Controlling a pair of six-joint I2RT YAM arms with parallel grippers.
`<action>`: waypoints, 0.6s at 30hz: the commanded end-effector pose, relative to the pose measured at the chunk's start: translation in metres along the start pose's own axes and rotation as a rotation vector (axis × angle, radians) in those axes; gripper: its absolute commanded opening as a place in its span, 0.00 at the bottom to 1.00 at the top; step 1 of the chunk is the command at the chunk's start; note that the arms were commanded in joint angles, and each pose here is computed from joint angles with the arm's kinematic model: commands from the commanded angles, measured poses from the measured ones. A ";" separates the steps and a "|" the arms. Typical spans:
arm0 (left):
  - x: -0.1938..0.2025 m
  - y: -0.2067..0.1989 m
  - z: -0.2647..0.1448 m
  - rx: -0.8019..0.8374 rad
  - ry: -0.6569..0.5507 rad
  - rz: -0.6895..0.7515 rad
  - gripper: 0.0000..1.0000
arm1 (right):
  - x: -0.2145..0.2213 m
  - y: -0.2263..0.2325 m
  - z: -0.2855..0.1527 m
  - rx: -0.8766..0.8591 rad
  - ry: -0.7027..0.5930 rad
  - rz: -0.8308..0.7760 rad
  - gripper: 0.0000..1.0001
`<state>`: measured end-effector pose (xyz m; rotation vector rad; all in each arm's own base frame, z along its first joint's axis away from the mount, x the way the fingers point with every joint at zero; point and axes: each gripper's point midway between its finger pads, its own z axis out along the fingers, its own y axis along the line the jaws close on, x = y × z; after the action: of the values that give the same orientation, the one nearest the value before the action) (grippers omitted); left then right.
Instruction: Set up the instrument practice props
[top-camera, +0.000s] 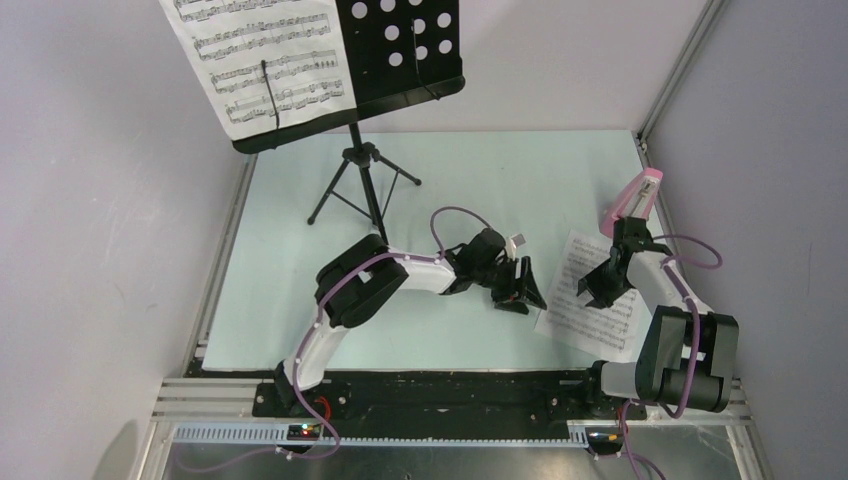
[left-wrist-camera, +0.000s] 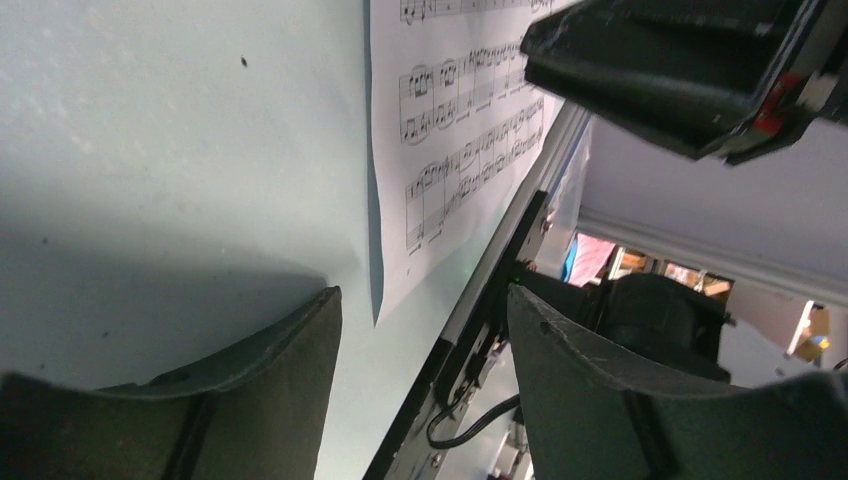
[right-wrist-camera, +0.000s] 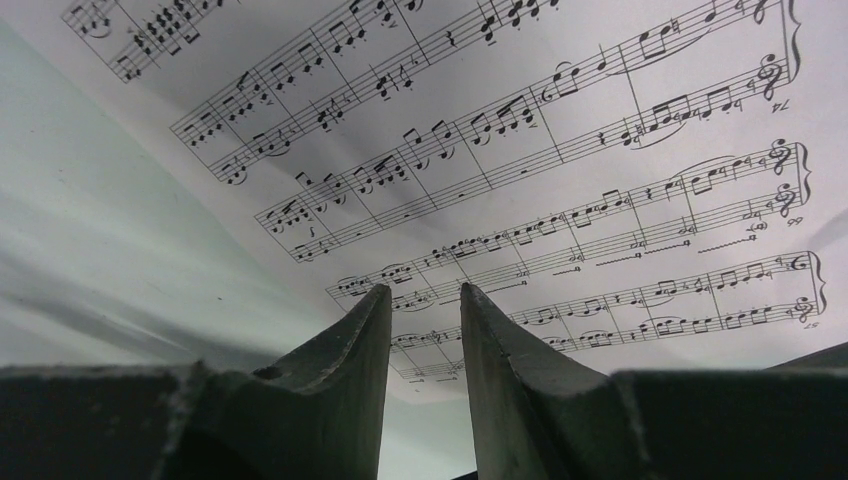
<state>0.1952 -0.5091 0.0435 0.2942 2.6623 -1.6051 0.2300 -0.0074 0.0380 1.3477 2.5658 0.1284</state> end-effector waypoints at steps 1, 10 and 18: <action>-0.016 0.002 0.014 -0.024 -0.077 -0.045 0.67 | -0.001 0.005 0.000 -0.045 -0.015 -0.007 0.36; -0.012 0.033 0.017 -0.230 -0.115 -0.076 0.64 | -0.005 0.007 -0.001 -0.065 -0.047 -0.034 0.35; -0.007 0.030 0.032 -0.268 -0.065 -0.085 0.61 | -0.004 0.009 0.005 -0.079 -0.042 -0.037 0.35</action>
<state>0.2106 -0.5335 0.0382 0.1310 2.7256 -1.4015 0.2362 -0.0060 0.0357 1.2861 2.5390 0.1714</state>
